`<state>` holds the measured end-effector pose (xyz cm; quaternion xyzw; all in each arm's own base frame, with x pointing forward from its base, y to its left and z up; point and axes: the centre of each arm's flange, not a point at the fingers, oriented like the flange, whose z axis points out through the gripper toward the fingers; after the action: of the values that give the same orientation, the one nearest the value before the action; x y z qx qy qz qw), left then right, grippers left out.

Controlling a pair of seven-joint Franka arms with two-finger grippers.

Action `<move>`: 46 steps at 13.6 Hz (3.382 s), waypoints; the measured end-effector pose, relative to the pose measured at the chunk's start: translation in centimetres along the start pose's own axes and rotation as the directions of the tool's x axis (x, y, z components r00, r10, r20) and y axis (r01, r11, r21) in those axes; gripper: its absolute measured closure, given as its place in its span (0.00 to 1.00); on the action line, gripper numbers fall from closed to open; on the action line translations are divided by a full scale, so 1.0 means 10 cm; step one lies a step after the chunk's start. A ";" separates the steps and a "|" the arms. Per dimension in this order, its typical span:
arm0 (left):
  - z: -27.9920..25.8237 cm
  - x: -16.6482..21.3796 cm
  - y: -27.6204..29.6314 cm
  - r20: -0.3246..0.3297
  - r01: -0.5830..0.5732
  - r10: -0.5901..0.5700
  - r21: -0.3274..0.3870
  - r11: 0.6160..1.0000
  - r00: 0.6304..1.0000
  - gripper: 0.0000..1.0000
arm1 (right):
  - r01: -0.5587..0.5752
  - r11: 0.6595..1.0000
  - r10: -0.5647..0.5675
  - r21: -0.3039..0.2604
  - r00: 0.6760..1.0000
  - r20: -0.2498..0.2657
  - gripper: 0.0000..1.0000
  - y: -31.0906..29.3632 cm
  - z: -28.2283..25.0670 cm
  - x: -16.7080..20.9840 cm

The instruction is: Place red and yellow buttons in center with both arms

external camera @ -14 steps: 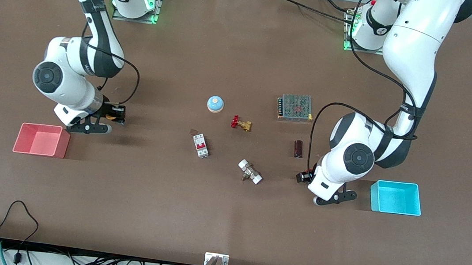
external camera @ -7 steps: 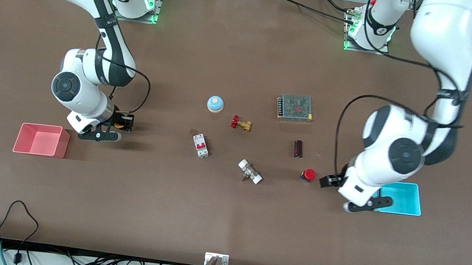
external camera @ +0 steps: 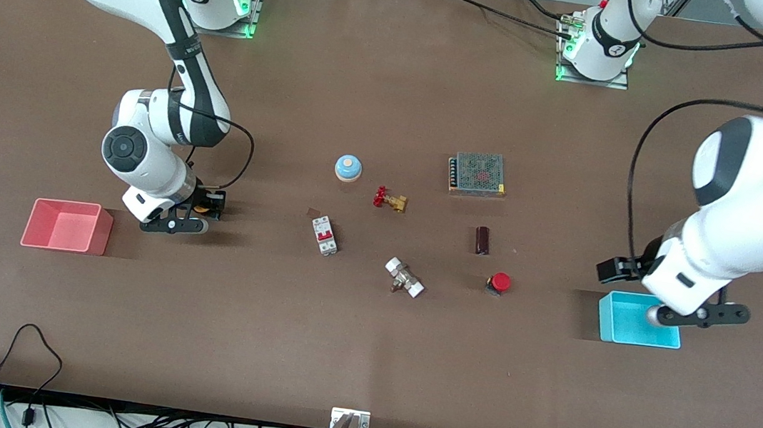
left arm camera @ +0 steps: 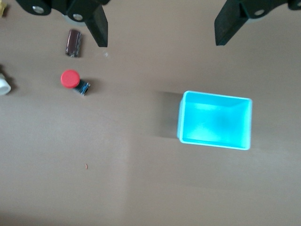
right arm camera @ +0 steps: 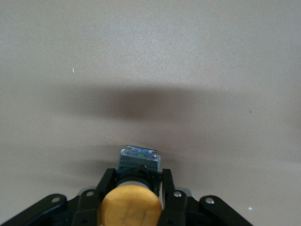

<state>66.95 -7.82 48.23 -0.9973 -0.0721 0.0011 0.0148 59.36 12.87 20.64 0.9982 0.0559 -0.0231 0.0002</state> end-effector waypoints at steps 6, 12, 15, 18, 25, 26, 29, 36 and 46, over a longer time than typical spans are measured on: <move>-0.83 -0.38 -0.41 -0.008 -0.107 0.107 0.006 0.994 0.994 0.00 | 0.003 1.000 -0.002 0.020 0.998 -0.061 0.00 -0.10 -0.82 0.36; -0.89 -0.64 -0.81 -0.061 -0.174 0.174 0.012 0.985 0.983 0.00 | -0.072 0.997 0.074 0.043 0.995 -0.063 0.00 0.19 -2.52 0.36; -0.80 -0.82 -0.86 -0.082 -0.180 0.181 0.015 0.983 0.980 0.00 | -0.120 0.992 0.122 0.036 0.989 -0.078 0.00 0.51 -3.08 0.35; -0.86 -0.89 -0.85 -0.094 -0.187 0.188 0.017 0.982 0.978 0.00 | -0.185 0.983 0.186 0.019 0.979 -0.079 0.00 0.92 -3.27 0.32; -1.00 -0.89 -0.83 -0.123 -0.196 0.197 0.018 0.980 0.973 0.00 | -0.208 0.978 0.209 0.021 0.976 -0.064 0.00 1.59 -3.58 0.17; -1.00 -0.89 -0.83 -0.123 -0.196 0.197 0.018 0.980 0.973 0.00 | -0.200 0.980 0.200 0.001 0.977 -0.074 0.00 1.61 -3.68 0.13; -1.00 -0.89 -0.83 -0.123 -0.196 0.197 0.018 0.980 0.973 0.00 | -0.180 0.983 0.178 -0.025 0.983 -0.047 0.00 1.55 -3.85 -0.03; -1.00 -0.89 -0.83 -0.124 -0.196 0.197 0.018 0.980 0.973 0.00 | -0.108 0.994 0.108 -0.019 0.994 0.016 0.00 1.53 -3.76 -0.38; -1.01 -0.89 -0.83 -0.123 -0.196 0.196 0.018 0.980 0.973 0.00 | -0.125 0.992 0.124 -0.017 0.992 -0.004 0.00 1.52 -3.89 -0.51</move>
<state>56.98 -1.16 58.52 -0.9976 0.0278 -0.0592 0.0221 57.84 -2.71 59.72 0.9997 -0.0062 -0.0211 0.0103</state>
